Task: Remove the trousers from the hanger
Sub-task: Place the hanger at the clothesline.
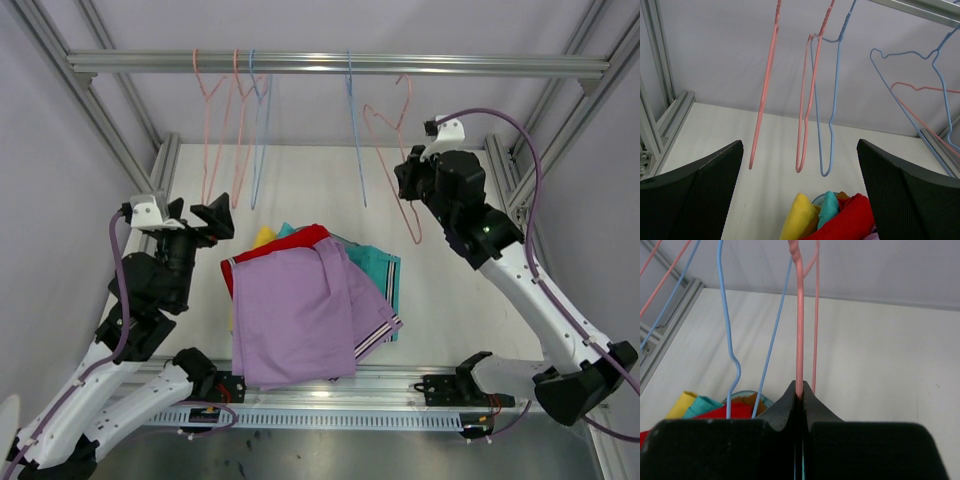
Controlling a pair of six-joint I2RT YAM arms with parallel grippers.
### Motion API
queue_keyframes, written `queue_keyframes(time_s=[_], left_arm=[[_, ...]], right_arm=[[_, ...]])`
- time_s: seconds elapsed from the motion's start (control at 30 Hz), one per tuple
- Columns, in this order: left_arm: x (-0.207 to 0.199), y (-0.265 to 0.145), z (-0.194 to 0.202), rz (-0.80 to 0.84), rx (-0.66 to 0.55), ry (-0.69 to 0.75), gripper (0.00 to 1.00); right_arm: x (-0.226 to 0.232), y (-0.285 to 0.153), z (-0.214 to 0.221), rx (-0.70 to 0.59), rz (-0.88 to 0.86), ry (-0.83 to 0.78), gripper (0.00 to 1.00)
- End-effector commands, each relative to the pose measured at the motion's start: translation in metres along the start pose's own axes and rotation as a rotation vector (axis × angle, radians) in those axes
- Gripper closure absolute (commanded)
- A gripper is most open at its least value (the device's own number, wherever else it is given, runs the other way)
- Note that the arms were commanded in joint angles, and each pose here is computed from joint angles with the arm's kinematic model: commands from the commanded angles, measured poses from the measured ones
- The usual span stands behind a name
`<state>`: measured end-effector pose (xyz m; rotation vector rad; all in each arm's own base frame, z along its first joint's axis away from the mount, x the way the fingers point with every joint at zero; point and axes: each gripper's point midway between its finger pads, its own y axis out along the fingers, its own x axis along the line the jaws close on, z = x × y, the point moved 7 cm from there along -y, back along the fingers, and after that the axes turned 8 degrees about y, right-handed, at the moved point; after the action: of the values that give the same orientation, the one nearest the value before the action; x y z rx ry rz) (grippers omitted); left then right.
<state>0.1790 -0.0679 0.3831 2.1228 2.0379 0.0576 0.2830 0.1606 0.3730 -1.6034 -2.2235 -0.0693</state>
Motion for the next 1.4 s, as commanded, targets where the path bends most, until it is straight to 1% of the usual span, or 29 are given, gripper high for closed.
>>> queue_keyframes(time_s=[0.0,0.03,0.23,0.47,0.57,0.7,0.8,1.0,1.03,1.1,1.13,1.17,1.23,1.37], left_arm=[[0.006,-0.001,-0.007,-0.032,-0.053,-0.023,0.01],[0.007,-0.001,-0.008,-0.037,-0.057,-0.02,0.01],[0.008,-0.003,-0.009,-0.039,-0.068,-0.028,0.0],[0.008,-0.003,-0.008,-0.036,-0.067,-0.024,0.0],[0.008,-0.003,-0.008,-0.036,-0.069,-0.023,0.01],[0.008,-0.004,-0.009,-0.032,-0.072,-0.021,0.01],[0.008,-0.004,-0.009,-0.032,-0.074,-0.021,0.0],[0.007,-0.004,-0.009,-0.025,-0.072,-0.021,0.01],[0.007,-0.003,-0.008,-0.027,-0.07,-0.019,0.0],[0.007,-0.004,-0.007,-0.025,-0.07,-0.019,0.01],[0.007,-0.004,-0.008,-0.024,-0.072,-0.021,0.01],[0.007,-0.004,-0.008,-0.024,-0.072,-0.018,0.0],[0.008,-0.003,-0.008,-0.032,-0.073,-0.006,0.01],[0.011,-0.005,-0.01,-0.043,-0.082,0.007,0.0]], right_arm=[[0.001,0.0,-0.039,-0.108,0.089,-0.046,1.0],[0.006,0.004,-0.05,-0.127,0.09,-0.046,1.0],[0.015,0.017,-0.075,-0.172,0.101,-0.064,1.0],[0.024,0.049,-0.077,-0.148,0.094,-0.074,1.0],[0.025,0.069,-0.068,-0.111,0.096,-0.082,1.0],[0.022,0.09,-0.042,-0.04,0.105,-0.076,1.0],[0.02,0.093,-0.029,-0.024,0.09,-0.053,1.0],[0.014,0.079,-0.003,-0.01,0.061,-0.004,1.0],[0.013,0.077,-0.002,-0.013,0.056,0.0,0.92],[0.011,0.07,0.003,-0.011,0.046,0.002,0.7],[0.012,0.068,0.004,-0.009,0.035,0.003,0.51],[0.01,0.066,0.007,-0.004,0.037,0.003,0.45],[0.01,0.057,0.004,-0.01,0.029,0.005,0.37],[0.012,0.04,-0.002,-0.029,0.019,0.034,0.34]])
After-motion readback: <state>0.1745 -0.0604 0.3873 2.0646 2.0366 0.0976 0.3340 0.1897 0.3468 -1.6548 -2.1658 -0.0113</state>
